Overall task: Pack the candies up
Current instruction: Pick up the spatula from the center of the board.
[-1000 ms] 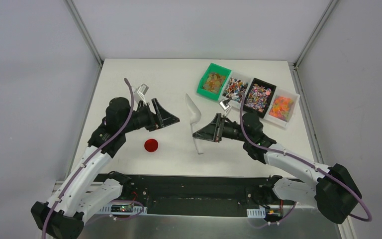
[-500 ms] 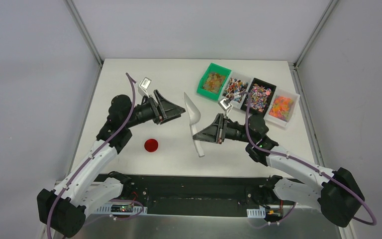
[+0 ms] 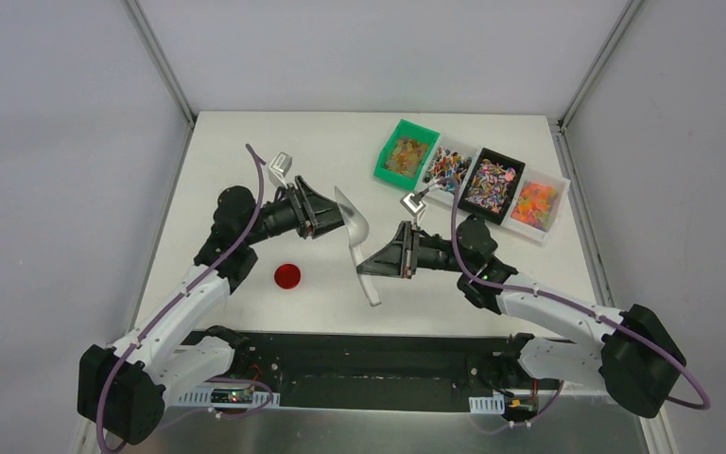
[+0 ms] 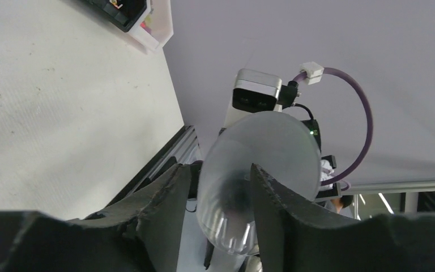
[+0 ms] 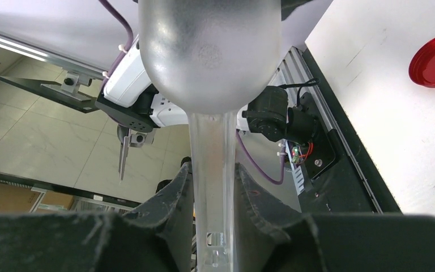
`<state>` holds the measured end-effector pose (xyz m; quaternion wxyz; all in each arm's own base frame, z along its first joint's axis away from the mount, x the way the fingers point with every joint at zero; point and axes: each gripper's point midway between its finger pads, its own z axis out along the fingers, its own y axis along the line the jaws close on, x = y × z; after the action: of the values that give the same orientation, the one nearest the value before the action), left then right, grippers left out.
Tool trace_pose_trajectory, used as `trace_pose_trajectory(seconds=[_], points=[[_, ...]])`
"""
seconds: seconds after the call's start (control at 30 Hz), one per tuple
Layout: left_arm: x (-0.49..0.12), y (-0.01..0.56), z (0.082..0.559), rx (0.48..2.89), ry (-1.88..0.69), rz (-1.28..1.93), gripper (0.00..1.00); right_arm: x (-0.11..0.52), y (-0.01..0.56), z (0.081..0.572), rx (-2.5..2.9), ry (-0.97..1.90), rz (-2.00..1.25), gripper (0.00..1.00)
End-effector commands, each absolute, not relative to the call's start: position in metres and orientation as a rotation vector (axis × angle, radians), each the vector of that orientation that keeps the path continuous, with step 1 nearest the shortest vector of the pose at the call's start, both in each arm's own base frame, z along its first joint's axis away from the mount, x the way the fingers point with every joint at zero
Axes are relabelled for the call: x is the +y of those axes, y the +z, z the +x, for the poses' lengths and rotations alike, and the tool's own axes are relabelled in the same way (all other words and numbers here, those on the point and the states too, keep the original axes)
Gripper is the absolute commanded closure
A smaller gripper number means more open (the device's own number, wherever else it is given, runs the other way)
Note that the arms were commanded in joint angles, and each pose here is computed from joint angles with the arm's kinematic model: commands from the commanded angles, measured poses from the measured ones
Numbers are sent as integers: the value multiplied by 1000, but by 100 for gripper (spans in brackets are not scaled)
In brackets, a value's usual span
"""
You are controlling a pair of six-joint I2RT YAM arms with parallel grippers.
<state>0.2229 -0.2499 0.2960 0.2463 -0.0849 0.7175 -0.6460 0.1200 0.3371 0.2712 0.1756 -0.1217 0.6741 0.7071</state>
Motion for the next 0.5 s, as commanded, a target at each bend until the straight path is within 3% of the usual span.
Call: trace_pose_trajectory(seconds=[0.0,0.07,0.1,0.13,0.2,0.3,0.47], points=[[-248,320,215,1848,-1801,-164,61,342,302,122,1761,2023,-419,89],[-246,322,216,1827,-1785,-169,78,343,298,124,1773,2011,-412,86],[-243,323,217,1810,-1770,-177,96,343,296,125,1782,2001,-407,82],[-241,322,218,1807,-1751,-199,100,343,294,127,1794,1986,-407,79],[-233,315,223,1818,-1676,-276,100,342,285,132,1840,1925,-392,70],[-217,306,230,1830,-1530,-354,100,335,260,140,1967,1755,-372,47],[-206,296,235,1880,-1383,-376,100,313,243,151,2047,1479,-403,45]])
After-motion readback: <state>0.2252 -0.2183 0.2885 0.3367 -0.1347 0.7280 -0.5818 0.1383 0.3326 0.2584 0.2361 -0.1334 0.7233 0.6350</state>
